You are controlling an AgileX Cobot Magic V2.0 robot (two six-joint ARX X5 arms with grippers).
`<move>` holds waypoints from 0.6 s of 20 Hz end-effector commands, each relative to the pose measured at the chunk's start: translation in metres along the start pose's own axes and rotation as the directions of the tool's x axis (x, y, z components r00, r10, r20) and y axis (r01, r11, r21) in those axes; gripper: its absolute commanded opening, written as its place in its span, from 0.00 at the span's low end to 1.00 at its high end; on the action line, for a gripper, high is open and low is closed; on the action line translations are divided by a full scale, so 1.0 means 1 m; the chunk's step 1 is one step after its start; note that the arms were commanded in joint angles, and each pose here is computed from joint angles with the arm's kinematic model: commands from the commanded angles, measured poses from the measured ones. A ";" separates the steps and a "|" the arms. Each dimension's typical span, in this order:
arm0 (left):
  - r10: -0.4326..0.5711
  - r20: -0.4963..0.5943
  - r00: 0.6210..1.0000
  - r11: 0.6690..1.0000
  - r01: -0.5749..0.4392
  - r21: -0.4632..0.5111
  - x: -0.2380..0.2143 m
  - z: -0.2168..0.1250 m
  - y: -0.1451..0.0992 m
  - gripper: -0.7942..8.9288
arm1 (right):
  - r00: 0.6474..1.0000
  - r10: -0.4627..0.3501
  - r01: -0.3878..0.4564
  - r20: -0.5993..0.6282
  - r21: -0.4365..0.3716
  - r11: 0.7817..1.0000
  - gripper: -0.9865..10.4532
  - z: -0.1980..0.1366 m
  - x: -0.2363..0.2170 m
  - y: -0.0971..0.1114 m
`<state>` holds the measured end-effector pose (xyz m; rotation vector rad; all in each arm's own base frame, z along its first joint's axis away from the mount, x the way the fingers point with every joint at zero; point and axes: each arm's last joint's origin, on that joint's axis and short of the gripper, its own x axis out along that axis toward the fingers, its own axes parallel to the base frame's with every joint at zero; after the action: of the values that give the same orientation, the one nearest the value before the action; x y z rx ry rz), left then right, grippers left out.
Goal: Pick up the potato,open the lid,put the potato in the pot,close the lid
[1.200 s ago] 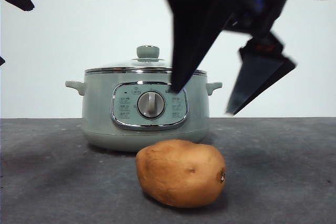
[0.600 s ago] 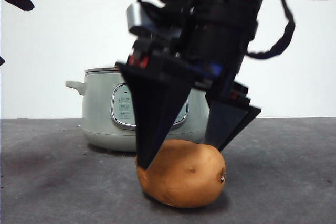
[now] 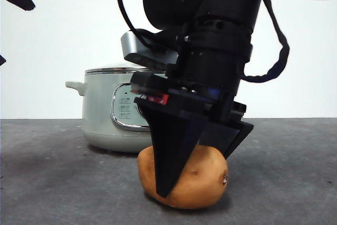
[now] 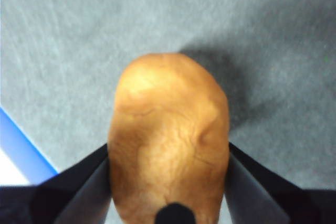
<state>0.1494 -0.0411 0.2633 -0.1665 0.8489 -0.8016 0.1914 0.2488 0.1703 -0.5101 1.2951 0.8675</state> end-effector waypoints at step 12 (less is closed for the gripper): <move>0.102 -0.047 0.994 0.994 -0.101 0.030 0.010 0.062 0.001 0.84 | 1.000 -0.009 0.009 -0.010 0.039 0.999 0.08 -0.019 -0.122 0.016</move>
<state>0.1977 -0.0570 0.2979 -0.0815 0.8865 -0.7247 0.1620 0.2110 0.2859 -0.4953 1.3146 0.8369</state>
